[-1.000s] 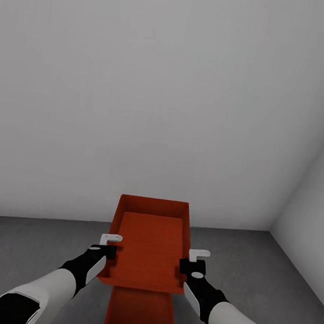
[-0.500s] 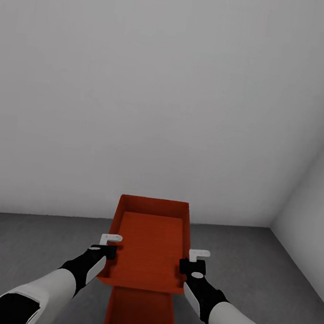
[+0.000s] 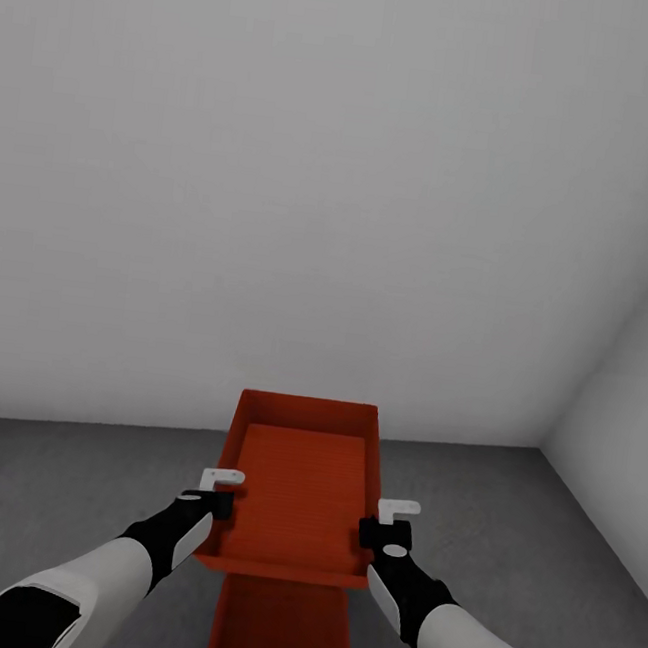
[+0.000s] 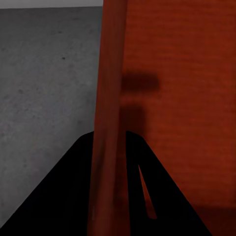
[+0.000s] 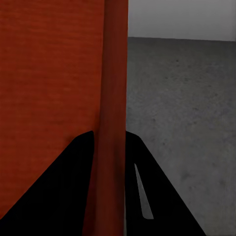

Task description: Move the two storage containers from the living room to the garage. In the garage, place one container on the floor and stack the other container on top of it (either order is fine).

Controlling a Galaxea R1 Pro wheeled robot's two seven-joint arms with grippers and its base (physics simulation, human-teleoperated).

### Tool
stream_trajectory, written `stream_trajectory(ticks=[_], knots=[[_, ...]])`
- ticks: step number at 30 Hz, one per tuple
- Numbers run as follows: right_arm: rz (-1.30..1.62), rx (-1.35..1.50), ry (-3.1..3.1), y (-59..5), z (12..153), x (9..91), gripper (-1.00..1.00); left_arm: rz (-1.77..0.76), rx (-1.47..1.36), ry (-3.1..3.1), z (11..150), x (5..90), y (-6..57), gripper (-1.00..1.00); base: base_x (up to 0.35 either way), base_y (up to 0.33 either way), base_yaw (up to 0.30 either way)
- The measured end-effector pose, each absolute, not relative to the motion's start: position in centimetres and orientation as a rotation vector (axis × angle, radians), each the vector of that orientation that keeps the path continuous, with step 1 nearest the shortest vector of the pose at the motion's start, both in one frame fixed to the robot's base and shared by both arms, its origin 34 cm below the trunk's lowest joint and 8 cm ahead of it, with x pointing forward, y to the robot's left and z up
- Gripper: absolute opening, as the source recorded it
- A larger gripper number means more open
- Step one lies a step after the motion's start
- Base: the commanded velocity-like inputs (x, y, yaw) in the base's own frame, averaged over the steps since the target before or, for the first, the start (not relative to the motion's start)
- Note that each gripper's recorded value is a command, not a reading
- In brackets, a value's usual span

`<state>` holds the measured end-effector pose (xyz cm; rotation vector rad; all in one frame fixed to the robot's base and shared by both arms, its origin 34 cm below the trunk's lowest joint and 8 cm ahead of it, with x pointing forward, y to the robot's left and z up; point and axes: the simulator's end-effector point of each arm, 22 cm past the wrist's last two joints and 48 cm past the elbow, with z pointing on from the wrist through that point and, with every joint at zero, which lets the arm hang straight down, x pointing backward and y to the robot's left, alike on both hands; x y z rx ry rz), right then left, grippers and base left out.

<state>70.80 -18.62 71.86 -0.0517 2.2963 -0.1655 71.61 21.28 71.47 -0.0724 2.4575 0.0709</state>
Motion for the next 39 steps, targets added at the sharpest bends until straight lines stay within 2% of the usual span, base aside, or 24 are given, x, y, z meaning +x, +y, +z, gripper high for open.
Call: stream_trajectory(ticks=[24, 32, 39], knots=[[-0.166, -0.057, 2.334, -18.7, 69.7, 70.0, -1.00, 0.072, -0.072, 2.496, 69.2, 70.8, 21.2, -1.00, -0.002, 0.000, 0.000], [-0.166, -0.058, 2.348, -18.7, 68.9, 69.8, -1.00, 0.074, -0.073, 2.509, 68.5, 70.5, 21.2, -1.00, -0.233, 0.000, 0.000], [-0.166, -0.059, 2.358, -18.6, 68.3, 69.5, -1.00, 0.074, -0.072, 2.520, 67.9, 70.2, 21.3, -1.00, -0.049, 0.000, 0.000]])
